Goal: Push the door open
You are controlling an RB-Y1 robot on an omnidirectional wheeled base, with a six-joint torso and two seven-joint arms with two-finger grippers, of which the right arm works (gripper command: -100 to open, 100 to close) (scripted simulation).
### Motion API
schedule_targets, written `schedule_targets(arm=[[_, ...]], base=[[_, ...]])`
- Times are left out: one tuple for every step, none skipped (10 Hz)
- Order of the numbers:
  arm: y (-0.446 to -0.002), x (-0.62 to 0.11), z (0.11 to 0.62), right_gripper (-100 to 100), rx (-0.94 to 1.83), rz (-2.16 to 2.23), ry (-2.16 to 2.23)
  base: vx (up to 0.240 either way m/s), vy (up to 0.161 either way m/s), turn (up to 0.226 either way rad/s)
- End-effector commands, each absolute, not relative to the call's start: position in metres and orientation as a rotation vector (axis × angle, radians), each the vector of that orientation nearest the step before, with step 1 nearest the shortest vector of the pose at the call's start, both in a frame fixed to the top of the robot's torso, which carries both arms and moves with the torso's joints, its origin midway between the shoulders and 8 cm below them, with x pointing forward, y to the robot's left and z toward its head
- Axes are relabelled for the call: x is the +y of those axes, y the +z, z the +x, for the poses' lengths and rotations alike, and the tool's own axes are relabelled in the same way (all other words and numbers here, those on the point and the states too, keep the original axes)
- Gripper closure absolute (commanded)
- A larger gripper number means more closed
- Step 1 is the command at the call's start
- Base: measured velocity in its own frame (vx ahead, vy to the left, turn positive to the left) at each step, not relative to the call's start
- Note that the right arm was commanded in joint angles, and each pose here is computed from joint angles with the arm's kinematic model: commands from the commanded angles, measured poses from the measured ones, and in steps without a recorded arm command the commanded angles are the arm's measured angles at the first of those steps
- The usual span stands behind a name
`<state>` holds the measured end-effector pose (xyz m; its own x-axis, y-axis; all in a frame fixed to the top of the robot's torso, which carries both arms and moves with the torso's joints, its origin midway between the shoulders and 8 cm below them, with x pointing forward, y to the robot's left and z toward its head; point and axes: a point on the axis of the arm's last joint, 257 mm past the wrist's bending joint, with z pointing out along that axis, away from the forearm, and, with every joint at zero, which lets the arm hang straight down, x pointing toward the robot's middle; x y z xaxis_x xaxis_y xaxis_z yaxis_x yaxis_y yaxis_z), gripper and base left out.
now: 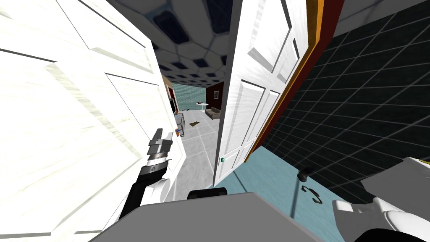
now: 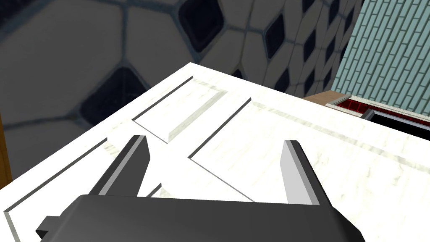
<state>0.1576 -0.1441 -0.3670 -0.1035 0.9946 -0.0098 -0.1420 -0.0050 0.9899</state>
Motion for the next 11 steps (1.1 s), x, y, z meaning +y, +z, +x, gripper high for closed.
schedule_targets(arm=[[-0.372,-0.139,0.147,-100,1.193,1.055,1.347],[-0.374,-0.137,0.141,-100,1.203,1.058,1.347],[-0.379,-0.133,0.128,-100,1.221,1.065,1.347],[-0.381,-0.131,0.121,-100,1.231,1.068,1.347],[-0.382,-0.129,0.115,-100,1.24,1.071,1.347],[-0.384,-0.127,0.11,-100,1.247,1.073,1.347],[-0.386,-0.124,0.098,-100,1.263,1.078,1.347],[-0.387,-0.122,0.093,-100,1.271,1.081,1.348],[-0.388,-0.121,0.087,-100,1.278,1.083,1.348],[-0.39,-0.118,0.077,-100,1.292,1.087,1.349],[-0.391,-0.115,0.068,-100,1.304,1.091,1.349]], base=[[0.086,-0.055,0.107],[0.08,-0.056,0.104],[0.11,-0.068,0.169],[0.091,-0.061,0.17],[0.077,-0.057,0.082],[0.088,-0.056,0.077],[0.087,-0.076,0.181],[0.101,-0.11,0.121],[0.093,-0.085,0.076],[0.105,-0.071,0.123],[0.138,-0.086,0.151]])
